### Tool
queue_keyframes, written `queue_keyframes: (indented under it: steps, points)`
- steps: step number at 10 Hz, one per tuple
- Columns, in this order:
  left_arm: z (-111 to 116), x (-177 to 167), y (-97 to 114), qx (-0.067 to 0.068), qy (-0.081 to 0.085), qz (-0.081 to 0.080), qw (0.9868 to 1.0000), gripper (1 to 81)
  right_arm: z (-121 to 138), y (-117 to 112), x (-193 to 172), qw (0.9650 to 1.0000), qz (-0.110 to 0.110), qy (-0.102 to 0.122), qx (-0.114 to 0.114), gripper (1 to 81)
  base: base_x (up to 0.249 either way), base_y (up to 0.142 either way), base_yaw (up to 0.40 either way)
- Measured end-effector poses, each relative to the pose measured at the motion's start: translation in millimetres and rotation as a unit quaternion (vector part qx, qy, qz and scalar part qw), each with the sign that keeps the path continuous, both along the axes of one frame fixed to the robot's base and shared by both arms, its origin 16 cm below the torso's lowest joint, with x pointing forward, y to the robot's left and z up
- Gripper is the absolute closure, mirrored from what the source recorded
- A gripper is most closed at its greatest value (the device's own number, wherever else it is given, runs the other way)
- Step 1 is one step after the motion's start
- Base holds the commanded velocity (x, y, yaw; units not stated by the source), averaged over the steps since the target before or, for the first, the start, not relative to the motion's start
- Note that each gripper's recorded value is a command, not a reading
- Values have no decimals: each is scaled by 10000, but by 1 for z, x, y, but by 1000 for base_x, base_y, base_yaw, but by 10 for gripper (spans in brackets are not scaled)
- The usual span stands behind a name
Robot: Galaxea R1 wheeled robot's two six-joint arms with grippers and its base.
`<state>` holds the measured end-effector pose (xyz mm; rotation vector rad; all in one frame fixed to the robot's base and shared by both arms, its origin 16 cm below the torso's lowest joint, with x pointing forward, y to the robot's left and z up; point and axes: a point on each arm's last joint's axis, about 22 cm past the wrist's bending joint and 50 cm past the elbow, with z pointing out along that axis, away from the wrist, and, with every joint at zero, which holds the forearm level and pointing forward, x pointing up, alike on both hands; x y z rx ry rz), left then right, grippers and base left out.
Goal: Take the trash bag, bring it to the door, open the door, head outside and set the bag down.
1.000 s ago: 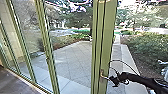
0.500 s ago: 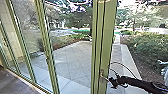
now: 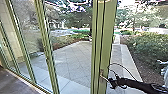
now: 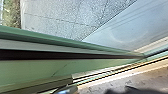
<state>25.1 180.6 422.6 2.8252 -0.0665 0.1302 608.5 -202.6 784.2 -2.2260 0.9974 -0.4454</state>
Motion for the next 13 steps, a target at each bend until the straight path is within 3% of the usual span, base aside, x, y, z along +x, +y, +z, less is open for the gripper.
queue_keyframes:
  steps: [2,5,9,13]
  points:
    - [0,-1,0,1,18,-5,10000,811,-4,0,-1,9999,-6,139,-97,10,0,0,0]
    - [0,-1,0,3,30,1,10000,811,-1,-5,-3,9968,236,516,-554,10,0,0,0]
    - [0,-1,0,3,25,5,10000,811,0,3,1,9961,250,509,-674,10,0,0,0]
    - [0,-1,0,2,17,5,10000,811,-6,5,1,9975,150,367,-592,10,0,0,0]
